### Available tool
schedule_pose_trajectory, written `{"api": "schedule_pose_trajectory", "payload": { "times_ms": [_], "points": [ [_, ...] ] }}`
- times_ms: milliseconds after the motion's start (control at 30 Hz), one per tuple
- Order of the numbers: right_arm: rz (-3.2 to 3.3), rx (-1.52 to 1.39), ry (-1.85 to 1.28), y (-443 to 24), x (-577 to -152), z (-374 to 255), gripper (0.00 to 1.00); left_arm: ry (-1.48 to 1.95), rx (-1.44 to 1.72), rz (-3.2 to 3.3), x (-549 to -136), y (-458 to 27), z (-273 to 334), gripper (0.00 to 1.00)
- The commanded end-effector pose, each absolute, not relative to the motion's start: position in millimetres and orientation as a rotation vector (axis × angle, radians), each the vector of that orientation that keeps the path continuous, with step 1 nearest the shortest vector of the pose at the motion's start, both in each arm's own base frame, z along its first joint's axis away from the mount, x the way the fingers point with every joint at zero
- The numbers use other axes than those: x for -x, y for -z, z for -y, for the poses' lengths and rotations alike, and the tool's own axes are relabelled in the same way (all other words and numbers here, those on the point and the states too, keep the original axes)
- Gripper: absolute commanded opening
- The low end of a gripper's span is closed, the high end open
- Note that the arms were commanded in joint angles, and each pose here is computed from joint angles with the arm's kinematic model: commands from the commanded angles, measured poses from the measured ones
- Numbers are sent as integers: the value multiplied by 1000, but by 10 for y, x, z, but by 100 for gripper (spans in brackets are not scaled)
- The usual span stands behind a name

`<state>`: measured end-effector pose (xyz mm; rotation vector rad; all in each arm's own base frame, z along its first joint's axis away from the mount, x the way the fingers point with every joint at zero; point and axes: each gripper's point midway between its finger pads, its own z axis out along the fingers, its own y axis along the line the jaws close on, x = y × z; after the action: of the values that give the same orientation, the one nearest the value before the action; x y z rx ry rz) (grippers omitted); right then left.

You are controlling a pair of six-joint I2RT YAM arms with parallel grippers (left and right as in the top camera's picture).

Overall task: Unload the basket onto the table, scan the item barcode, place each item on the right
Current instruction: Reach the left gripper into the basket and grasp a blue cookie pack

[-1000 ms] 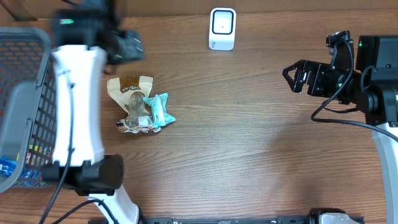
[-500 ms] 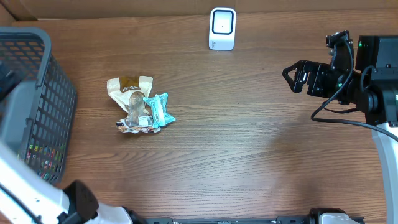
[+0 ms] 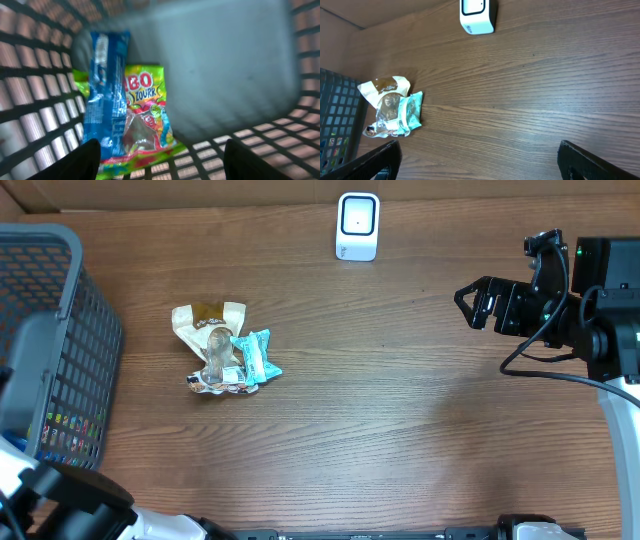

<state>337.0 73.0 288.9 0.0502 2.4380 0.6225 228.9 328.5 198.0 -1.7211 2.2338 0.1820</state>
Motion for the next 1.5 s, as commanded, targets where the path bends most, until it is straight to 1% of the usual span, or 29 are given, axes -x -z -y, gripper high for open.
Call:
{"api": "schedule_pose_trajectory", "payload": {
  "times_ms": [0,133,200,300,500,733,900,1000,1067,1167,1200,1233,1333,1467],
  "points": [
    [-2408,-32,-628,-2987,-3397,-752,100,-183,1786,-2268,-2204,-1688,-3230,71],
    [-2410,-33,-628,-2983,-3395,-752,100,-348,2000,-2199,-1870,-1385,-3264,80],
    [-2409,-32,-627,-2984,-3396,-752,100,-365,2046,-2180,-1789,-1288,-3265,82],
    [-2411,-33,-628,-2978,-3397,-752,100,-377,2067,-2162,-1721,-1192,-3300,83],
    [-2413,-34,-628,-2973,-3399,-752,100,-400,2037,-2140,-1719,-1023,-3388,92],
    [-2412,-33,-628,-2974,-3400,-752,100,-407,2007,-2155,-1695,-679,-3351,93],
    [-2412,-34,-628,-2973,-3400,-752,100,-405,2009,-2158,-1665,-522,-3301,91],
    [-2412,-34,-628,-2974,-3400,-752,100,-404,2008,-2156,-1671,-522,-3305,85],
    [-2412,-34,-628,-2974,-3400,-752,100,-394,2005,-2156,-1684,-520,-3301,65],
    [-2412,-34,-628,-2974,-3400,-752,100,-355,1999,-2156,-1726,-513,-3280,25],
    [-2412,-34,-628,-2974,-3400,-752,100,-338,1997,-2157,-1742,-512,-3271,10],
    [-2412,-34,-628,-2974,-3400,-752,100,-303,1991,-2158,-1781,-513,-3252,4],
    [-2411,-34,-628,-2975,-3402,-752,100,-173,1941,-2174,-1948,-604,-3210,4],
    [-2409,-33,-628,-2978,-3405,-752,100,-80,1868,-2167,-2155,-990,-3263,4]
  ]
}}
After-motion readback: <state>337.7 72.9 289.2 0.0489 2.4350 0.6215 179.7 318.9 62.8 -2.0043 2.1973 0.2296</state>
